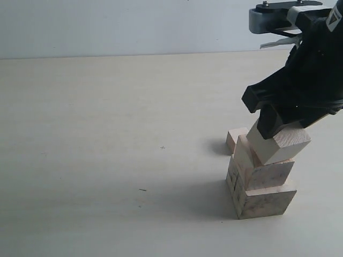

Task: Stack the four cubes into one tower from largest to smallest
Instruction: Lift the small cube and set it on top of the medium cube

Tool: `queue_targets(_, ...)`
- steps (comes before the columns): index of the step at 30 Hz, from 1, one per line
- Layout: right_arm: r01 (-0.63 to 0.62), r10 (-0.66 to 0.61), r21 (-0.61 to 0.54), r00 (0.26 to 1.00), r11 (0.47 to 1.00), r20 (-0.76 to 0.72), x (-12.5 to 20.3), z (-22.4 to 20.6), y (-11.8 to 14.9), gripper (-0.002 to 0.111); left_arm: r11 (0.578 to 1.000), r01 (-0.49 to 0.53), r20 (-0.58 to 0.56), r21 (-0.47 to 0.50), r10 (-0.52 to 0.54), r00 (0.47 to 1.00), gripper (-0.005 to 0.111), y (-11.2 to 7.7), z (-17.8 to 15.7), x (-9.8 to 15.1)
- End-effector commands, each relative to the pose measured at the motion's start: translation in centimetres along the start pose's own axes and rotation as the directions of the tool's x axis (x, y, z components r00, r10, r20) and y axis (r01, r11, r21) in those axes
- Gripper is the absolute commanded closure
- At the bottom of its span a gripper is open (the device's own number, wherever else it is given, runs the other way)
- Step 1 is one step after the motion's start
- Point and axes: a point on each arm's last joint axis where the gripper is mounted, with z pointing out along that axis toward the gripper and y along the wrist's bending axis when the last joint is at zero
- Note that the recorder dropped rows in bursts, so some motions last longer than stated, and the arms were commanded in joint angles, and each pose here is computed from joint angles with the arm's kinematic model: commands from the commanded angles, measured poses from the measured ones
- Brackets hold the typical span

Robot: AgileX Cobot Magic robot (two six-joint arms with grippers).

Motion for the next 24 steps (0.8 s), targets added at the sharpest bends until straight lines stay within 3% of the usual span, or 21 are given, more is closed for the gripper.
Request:
queue_targets(1, -0.005, 0.005, 0.005, 1.000, 1.000, 0.009, -0.15, -0.06, -0.15, 0.060, 1.000, -0.002, 0.009, -0.008, 0.002, 1.000, 0.107, 0.05, -0.01, 0.02)
queue_targets(9, -0.007, 0.007, 0.001, 1.000, 1.000, 0.008, -0.14, -0.06, -0.11, 0.060, 1.000, -0.002, 0.009, -0.008, 0.002, 1.000, 0.107, 0.05, -0.01, 0.02)
queue_targets(16, -0.017, 0.017, 0.000, 1.000, 1.000, 0.008, -0.14, -0.06, -0.11, 0.044, 1.000, -0.002, 0.009, -0.008, 0.002, 1.000, 0.107, 0.05, -0.01, 0.02)
queue_targets(24, -0.034, 0.034, 0.000, 0.999, 0.999, 0.008, -0.14, -0.06, -0.11, 0.043, 1.000, -0.002, 0.009, -0.008, 0.002, 1.000, 0.107, 0.05, -0.01, 0.02)
